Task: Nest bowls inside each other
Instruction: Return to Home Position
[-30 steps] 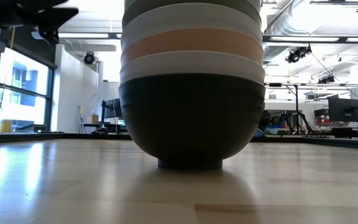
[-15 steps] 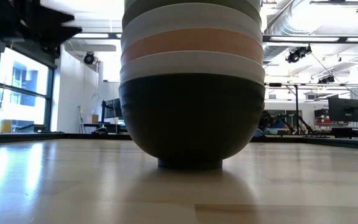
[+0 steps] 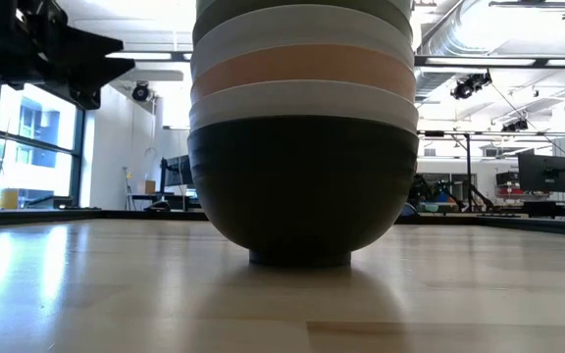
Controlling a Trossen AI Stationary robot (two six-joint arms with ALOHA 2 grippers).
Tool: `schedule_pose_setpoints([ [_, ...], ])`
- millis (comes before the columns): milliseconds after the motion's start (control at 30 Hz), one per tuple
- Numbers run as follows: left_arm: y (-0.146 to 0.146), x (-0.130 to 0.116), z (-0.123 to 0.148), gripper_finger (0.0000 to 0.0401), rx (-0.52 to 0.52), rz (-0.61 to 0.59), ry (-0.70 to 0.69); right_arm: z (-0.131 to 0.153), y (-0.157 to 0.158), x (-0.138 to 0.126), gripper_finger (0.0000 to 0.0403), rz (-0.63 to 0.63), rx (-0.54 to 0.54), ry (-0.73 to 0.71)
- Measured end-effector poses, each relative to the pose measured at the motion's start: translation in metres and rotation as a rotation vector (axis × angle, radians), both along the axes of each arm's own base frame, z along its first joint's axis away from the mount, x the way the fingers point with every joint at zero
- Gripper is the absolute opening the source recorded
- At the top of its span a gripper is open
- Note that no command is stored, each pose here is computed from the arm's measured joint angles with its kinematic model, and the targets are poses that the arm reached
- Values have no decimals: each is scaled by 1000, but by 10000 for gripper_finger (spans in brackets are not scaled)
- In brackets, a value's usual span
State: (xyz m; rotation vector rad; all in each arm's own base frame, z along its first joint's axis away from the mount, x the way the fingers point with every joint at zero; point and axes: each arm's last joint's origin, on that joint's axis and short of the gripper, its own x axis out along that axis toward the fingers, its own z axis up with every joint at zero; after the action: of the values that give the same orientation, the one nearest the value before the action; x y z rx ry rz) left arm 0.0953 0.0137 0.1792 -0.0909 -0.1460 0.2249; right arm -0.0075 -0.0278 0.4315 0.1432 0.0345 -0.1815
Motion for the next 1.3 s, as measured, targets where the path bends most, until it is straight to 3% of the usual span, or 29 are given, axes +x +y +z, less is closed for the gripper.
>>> schedule_pose_setpoints([
  [167, 0, 0, 0, 177, 36, 6, 15, 0, 0, 0, 110, 0, -1, 2],
  [333, 0, 0, -4, 177, -12, 5, 41, 0, 0, 0, 110, 18, 27, -1],
  [667, 1, 0, -4, 177, -61, 12, 32, -9, 5, 0, 110, 192, 123, 76],
  [833, 2, 0, -4, 177, -123, 58, 17, -26, 9, 4, 110, 198, 78, 200],
  [1067, 3, 0, -5, 177, -153, 84, 10, -64, 11, 8, 110, 135, 74, 485],
  [1300, 1, 0, -4, 177, -198, 29, -3, -89, 11, 9, 110, 120, -42, 479],
])
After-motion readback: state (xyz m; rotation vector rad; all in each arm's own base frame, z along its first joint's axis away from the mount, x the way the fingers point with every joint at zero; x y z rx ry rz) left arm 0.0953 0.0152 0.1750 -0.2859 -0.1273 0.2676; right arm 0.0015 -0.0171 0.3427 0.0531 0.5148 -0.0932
